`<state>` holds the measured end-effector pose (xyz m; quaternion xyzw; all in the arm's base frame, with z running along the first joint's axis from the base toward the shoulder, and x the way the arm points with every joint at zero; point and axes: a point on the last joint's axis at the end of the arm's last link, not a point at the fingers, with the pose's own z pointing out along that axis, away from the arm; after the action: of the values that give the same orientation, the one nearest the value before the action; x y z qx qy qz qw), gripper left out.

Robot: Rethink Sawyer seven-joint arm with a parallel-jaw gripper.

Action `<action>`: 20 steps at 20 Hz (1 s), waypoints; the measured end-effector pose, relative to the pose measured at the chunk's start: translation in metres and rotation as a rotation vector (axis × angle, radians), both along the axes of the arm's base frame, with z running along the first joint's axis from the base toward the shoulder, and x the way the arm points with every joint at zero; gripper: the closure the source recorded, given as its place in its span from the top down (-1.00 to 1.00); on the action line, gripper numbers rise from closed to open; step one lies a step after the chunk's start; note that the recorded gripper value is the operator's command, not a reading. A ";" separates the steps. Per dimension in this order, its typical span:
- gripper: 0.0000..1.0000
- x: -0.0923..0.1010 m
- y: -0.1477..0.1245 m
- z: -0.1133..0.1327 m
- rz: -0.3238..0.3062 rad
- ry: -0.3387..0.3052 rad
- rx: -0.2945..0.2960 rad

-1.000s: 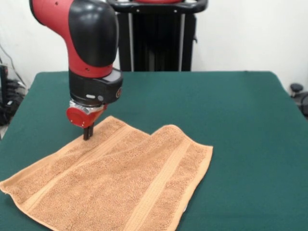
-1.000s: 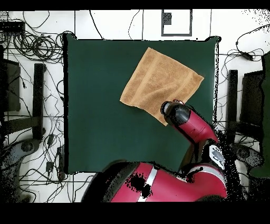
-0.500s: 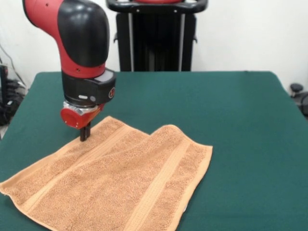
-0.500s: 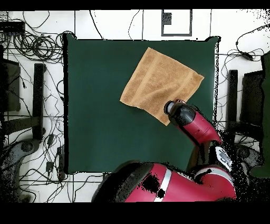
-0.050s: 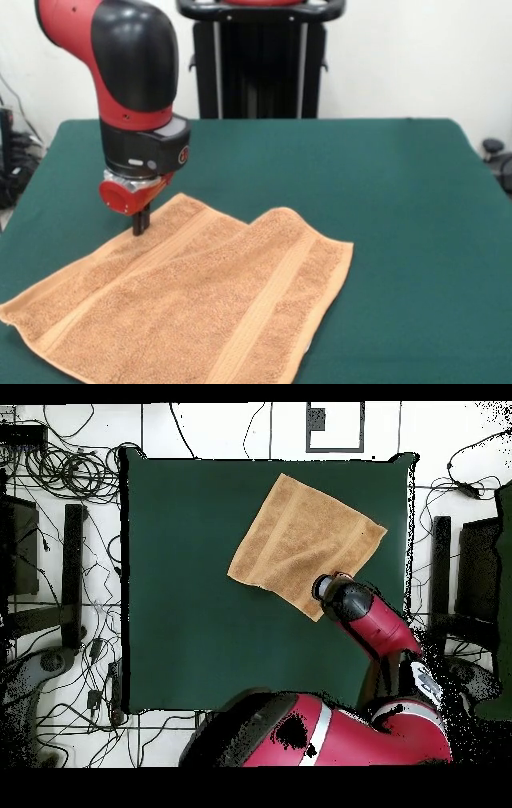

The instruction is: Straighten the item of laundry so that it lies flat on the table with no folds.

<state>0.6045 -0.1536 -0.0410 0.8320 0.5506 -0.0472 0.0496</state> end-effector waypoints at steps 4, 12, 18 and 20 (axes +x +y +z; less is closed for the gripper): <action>-1.00 0.001 0.001 0.000 0.007 0.003 -0.006; -1.00 0.003 -0.003 0.000 0.042 0.027 0.013; -1.00 0.007 -0.010 0.000 0.060 0.050 0.057; -1.00 0.007 -0.011 0.000 0.065 0.055 0.071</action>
<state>0.6118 -0.1650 -0.0412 0.8133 0.5797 -0.0490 0.0065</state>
